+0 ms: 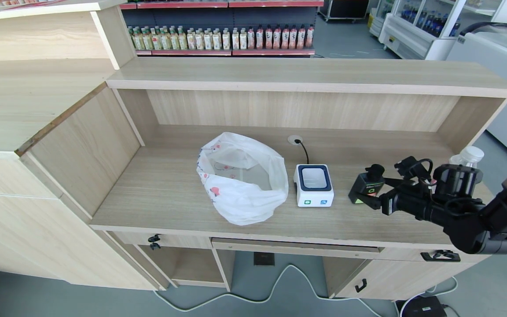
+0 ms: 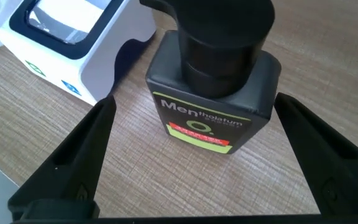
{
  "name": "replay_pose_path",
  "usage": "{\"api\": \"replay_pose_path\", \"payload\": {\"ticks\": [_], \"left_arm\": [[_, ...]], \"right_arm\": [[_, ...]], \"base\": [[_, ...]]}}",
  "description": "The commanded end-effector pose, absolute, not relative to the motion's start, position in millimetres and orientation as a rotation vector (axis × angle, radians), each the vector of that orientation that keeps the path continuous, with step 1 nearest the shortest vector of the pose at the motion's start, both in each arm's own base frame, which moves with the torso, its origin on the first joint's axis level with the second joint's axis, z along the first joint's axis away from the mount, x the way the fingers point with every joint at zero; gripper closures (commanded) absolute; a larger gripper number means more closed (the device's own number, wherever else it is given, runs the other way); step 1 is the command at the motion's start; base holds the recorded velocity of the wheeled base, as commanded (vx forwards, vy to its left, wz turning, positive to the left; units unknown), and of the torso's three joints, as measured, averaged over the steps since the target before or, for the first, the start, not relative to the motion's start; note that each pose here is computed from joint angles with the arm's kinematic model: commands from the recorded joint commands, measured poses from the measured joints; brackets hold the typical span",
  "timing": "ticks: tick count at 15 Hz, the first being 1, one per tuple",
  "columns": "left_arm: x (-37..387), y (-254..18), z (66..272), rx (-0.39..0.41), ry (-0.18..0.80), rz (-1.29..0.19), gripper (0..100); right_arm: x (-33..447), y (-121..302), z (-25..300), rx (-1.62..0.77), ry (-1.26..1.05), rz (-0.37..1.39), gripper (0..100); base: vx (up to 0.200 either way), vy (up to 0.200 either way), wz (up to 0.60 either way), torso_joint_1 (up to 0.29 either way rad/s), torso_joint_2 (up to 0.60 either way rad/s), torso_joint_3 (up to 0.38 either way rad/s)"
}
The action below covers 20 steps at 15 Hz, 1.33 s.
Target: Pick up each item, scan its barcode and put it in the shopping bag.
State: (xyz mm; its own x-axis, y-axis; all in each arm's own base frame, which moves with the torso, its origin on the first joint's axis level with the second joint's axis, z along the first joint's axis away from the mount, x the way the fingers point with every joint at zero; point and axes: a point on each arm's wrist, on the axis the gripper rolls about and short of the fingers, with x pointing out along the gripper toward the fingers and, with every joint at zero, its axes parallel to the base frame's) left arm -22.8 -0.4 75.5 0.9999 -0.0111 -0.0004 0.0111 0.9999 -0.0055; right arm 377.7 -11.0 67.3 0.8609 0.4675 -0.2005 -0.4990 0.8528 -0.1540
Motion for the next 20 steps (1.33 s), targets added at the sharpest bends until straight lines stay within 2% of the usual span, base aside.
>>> {"api": "replay_pose_path", "payload": {"ticks": [1,12,18,19,20], "left_arm": [[-22.8,-0.4,75.5,-0.006,0.0,-0.011,0],[-22.8,-0.4,75.5,-0.006,0.0,-0.011,0],[-22.8,-0.4,75.5,-0.006,0.0,-0.011,0],[-22.8,-0.4,75.5,-0.006,0.0,-0.011,0],[-22.8,-0.4,75.5,-0.006,0.0,-0.011,0]], "right_arm": [[384.0,-9.7,64.8,-0.202,0.15,0.534,0],[410.8,2.8,48.9,-0.202,0.142,0.579,0],[414.2,5.6,43.9,-0.184,0.144,0.668,0],[413.6,6.1,44.5,-0.181,0.138,0.695,100],[413.4,6.9,44.5,-0.182,0.135,0.707,100]], "base": [[0.0,0.0,0.0,0.0,0.0,0.0],[0.0,0.0,0.0,0.0,0.0,0.0],[0.0,0.0,0.0,0.0,0.0,0.0],[0.0,0.0,0.0,0.0,0.0,0.0],[0.0,0.0,0.0,0.0,0.0,0.0]]}}
